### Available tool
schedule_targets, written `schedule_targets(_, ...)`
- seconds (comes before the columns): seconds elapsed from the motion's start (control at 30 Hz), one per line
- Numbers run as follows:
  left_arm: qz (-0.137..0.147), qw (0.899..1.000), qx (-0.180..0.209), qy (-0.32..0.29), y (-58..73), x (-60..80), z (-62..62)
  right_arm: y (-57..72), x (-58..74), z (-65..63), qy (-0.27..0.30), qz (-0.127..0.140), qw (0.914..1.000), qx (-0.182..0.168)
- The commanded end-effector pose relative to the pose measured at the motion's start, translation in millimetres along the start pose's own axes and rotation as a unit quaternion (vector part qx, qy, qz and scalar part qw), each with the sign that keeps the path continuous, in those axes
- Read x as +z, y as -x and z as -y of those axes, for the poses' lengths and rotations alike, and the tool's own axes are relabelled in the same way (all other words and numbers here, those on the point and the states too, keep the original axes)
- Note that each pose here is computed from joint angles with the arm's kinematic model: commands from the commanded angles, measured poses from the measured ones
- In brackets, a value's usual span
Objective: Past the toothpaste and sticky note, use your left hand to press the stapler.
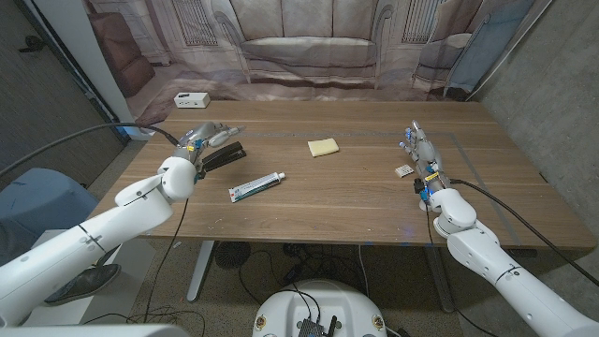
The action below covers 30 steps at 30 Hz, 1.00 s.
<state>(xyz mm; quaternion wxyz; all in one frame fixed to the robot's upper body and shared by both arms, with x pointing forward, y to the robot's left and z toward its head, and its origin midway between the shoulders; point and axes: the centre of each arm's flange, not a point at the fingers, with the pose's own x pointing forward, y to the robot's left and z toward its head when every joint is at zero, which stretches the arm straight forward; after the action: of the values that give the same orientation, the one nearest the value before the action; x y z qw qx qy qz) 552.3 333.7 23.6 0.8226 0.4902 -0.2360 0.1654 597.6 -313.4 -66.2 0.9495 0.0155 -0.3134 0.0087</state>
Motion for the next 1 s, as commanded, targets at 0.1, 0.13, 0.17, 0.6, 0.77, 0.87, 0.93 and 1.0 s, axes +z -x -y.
schedule_targets(0.1, 0.025, 0.997, 0.020, 0.063, 2.4, -8.5, 1.9, -0.4, 2.4, -1.9, 0.000, 0.006, 1.0000, 0.002)
schedule_targets(0.13, 0.026, 0.997, 0.020, 0.068, 2.2, -8.4, 2.3, -0.4, 2.6, -1.8, -0.002, 0.006, 1.0000, 0.000)
schedule_targets(0.17, 0.025, 0.997, 0.020, 0.073, 2.0, -8.4, 2.7, -0.4, 2.6, -1.7, -0.003, 0.007, 1.0000, 0.002)
schedule_targets(0.6, 0.049, 0.985, -0.007, 0.167, -4.9, -7.7, 13.8, -3.9, 3.2, -3.7, -0.012, 0.020, 0.9997, 0.010)
schedule_targets(0.77, 0.064, 0.973, -0.031, 0.219, -9.1, -7.7, 20.9, -4.7, 3.4, -4.6, -0.014, 0.022, 0.9996, 0.013)
schedule_targets(0.87, 0.072, 0.968, -0.042, 0.237, -12.1, -5.7, 26.4, -4.3, 3.4, -4.8, -0.013, 0.022, 0.9996, 0.015)
schedule_targets(0.93, 0.077, 0.964, -0.046, 0.249, -13.7, -4.1, 28.9, -4.0, 3.6, -5.0, -0.011, 0.024, 0.9995, 0.016)
schedule_targets(1.0, 0.083, 0.961, -0.049, 0.259, -15.5, -2.3, 31.2, -3.8, 4.1, -5.0, -0.013, 0.025, 0.9995, 0.015)
